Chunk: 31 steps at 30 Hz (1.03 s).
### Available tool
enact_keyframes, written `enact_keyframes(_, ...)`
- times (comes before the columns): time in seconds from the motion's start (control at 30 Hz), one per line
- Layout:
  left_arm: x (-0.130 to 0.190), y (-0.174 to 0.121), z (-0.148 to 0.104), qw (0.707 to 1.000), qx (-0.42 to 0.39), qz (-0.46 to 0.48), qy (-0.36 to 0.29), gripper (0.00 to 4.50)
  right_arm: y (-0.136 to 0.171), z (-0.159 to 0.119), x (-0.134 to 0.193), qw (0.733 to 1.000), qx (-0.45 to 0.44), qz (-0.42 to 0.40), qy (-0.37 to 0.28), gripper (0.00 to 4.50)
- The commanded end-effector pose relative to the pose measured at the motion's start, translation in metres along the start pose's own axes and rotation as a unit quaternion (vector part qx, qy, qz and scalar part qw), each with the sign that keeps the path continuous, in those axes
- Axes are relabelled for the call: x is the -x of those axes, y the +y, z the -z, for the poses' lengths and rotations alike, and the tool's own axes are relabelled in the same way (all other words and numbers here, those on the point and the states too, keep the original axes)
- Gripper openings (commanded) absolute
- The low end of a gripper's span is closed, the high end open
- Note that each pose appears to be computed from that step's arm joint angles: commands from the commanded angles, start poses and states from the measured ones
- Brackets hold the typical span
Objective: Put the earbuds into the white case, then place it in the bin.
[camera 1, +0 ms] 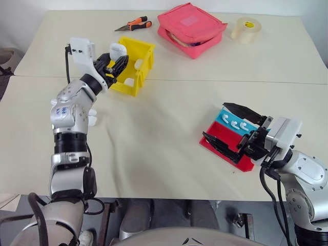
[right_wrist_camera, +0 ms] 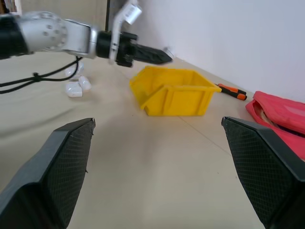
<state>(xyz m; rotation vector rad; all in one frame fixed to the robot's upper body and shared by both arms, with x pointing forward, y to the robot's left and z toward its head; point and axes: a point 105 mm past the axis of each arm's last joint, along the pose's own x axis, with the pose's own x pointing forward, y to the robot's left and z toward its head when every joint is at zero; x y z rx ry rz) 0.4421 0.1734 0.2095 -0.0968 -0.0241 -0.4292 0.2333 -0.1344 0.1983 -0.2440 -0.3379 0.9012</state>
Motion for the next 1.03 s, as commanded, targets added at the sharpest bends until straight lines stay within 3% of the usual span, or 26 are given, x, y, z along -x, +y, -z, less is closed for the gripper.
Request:
enact_keyframes(0.03, -0.009, 0.008, 0.004, 0.999, -0.013, -0.023, 0.045, 3.16, -0.001, -0.008, -0.002, 1.000, 0.019, 0.002, -0.006, 4.49)
enact_keyframes(0.17, -0.012, 0.001, -0.006, 0.999, -0.026, 0.005, 0.019, 4.43, -0.002, -0.010, -0.002, 1.000, 0.023, 0.011, -0.009, 4.50)
enact_keyframes(0.4, 0.016, -0.014, -0.022, 0.991, -0.073, 0.103, -0.042, 4.47, -0.003, -0.008, 0.003, 1.000, 0.022, 0.005, 0.004, 4.50)
enact_keyframes(0.57, 0.060, -0.016, -0.005, 0.971, -0.151, 0.186, -0.018, 4.47, -0.006, -0.001, 0.014, 0.999, 0.018, -0.019, 0.036, 4.50)
enact_keyframes(0.7, 0.101, -0.023, 0.019, 0.929, -0.252, 0.272, 0.009, 4.47, -0.009, 0.009, 0.031, 0.996, 0.001, -0.046, 0.078, 4.50)
enact_keyframes(0.8, 0.124, -0.040, 0.027, 0.890, -0.295, 0.347, -0.013, 4.47, -0.013, 0.012, 0.043, 0.994, -0.005, -0.054, 0.092, 4.50)
enact_keyframes(1.03, 0.136, -0.059, 0.042, 0.878, -0.276, 0.391, -0.013, 4.47, -0.018, 0.018, 0.056, 0.992, -0.009, -0.061, 0.109, 4.50)
